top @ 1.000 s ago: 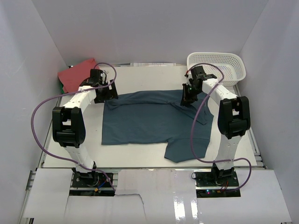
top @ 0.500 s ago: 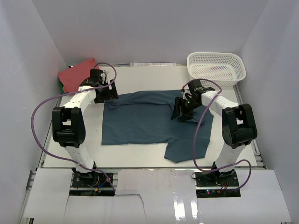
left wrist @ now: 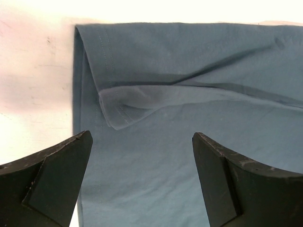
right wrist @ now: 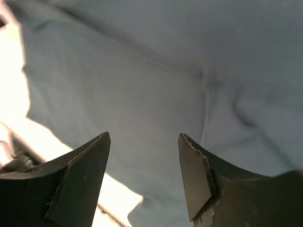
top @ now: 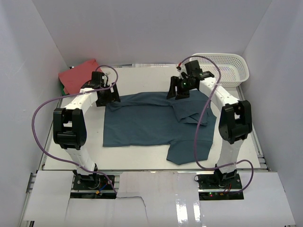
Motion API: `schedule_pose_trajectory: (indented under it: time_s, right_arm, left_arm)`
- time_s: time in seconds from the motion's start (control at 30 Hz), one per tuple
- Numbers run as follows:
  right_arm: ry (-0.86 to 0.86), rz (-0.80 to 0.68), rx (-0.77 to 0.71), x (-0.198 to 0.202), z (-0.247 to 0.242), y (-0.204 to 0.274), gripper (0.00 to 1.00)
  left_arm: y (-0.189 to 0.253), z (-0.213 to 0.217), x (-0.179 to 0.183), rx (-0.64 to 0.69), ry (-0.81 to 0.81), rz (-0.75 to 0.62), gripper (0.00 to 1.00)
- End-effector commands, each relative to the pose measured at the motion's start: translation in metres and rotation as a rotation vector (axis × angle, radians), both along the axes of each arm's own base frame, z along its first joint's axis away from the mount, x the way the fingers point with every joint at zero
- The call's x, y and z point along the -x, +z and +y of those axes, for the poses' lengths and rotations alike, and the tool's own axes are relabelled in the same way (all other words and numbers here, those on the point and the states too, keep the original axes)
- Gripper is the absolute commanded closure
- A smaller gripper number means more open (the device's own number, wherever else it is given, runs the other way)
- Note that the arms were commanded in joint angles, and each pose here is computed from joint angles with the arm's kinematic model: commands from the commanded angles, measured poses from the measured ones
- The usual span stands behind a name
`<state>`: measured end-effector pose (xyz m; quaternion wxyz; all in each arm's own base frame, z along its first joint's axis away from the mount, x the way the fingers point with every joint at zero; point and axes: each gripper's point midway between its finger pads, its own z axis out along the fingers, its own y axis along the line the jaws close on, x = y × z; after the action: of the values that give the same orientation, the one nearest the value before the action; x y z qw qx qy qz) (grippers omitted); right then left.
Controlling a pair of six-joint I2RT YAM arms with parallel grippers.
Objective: Fold and stack the t-shirts
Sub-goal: Fold the flattened tshirt in 1/3 of the way
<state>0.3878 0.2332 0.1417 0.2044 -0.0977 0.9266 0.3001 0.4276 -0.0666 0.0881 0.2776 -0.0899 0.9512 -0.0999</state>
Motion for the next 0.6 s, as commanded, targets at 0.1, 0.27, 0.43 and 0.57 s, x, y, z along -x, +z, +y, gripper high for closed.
schedule_pose_trajectory:
  time_s: [0.1, 0.27, 0.43, 0.57]
  right_arm:
    - [-0.032, -0.078, 0.249, -0.051, -0.009, -0.032, 0.34]
    - [-0.075, -0.082, 0.381, -0.05, -0.036, -0.049, 0.35]
    - [-0.083, -0.105, 0.426, -0.035, -0.051, -0.044, 0.35]
    - [-0.064, -0.168, 0.398, -0.004, -0.056, -0.031, 0.34]
  left_arm:
    - [0.03, -0.017, 0.001, 0.108, -0.004, -0.062, 0.02]
    - [0.039, -0.025, 0.0, 0.135, -0.027, -0.086, 0.02]
    - [0.042, -0.057, -0.004, 0.155, -0.101, -0.091, 0.02]
    - [0.046, -0.096, -0.015, 0.24, -0.157, -0.073, 0.02]
